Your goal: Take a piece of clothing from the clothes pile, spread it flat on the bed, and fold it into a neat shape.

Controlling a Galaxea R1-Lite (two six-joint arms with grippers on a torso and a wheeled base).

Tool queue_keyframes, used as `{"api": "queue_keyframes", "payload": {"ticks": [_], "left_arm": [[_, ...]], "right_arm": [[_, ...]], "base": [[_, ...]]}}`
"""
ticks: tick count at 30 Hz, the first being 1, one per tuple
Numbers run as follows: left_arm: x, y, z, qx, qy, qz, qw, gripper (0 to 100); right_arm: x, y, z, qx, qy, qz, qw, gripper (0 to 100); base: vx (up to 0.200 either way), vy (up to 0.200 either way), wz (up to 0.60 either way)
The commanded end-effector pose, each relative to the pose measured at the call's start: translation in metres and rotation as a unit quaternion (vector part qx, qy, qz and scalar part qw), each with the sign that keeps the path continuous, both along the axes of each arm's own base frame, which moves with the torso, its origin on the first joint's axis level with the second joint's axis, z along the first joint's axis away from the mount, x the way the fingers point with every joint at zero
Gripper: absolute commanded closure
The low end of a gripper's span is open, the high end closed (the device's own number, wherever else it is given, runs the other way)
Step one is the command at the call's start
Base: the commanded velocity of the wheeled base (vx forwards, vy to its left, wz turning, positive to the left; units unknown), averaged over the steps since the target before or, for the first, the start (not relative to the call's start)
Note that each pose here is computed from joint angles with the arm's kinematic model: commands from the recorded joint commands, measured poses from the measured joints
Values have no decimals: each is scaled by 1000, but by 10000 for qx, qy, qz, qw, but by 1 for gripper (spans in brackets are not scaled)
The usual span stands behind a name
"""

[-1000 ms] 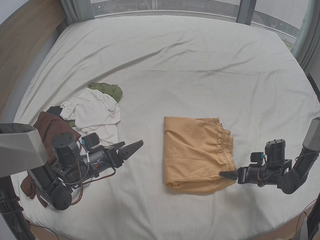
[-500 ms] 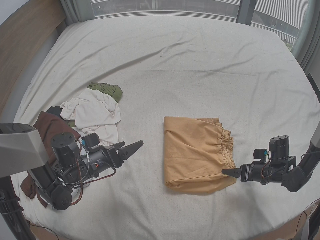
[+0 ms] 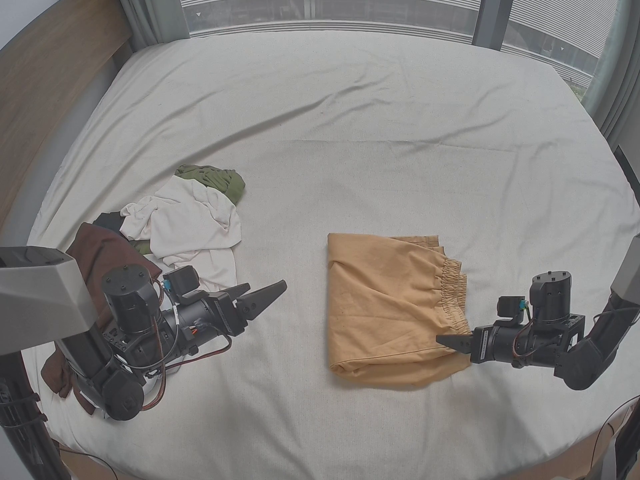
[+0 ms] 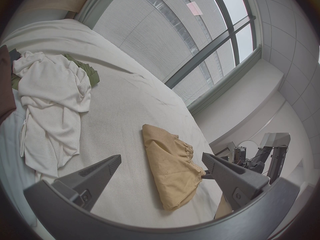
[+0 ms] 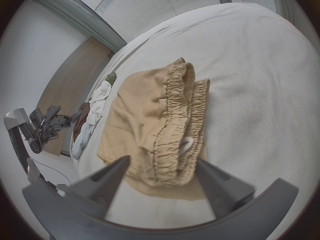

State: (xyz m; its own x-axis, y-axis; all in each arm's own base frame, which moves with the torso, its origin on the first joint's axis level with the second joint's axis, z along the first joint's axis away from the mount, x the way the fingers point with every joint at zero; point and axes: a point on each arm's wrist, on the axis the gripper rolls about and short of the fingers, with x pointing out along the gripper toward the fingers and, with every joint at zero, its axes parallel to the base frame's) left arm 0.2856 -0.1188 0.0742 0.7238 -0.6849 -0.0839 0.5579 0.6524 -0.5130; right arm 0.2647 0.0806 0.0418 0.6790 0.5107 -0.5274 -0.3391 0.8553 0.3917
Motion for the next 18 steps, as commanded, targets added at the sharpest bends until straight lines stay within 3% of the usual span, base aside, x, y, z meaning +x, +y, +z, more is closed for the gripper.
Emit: {"api": "queue_keyframes", "payload": {"ticks": [1,18], "left_arm": [[0,-1,0,1,6,-15,10000,0],[0,0,-1,3,14,-30,10000,0]], "right_arm": [[-2,0,-10,-82,201,0,9998,100],[-20,2,-20,-383,548,251,9974,100]], "base": [[0,0,0],[0,0,0]]}}
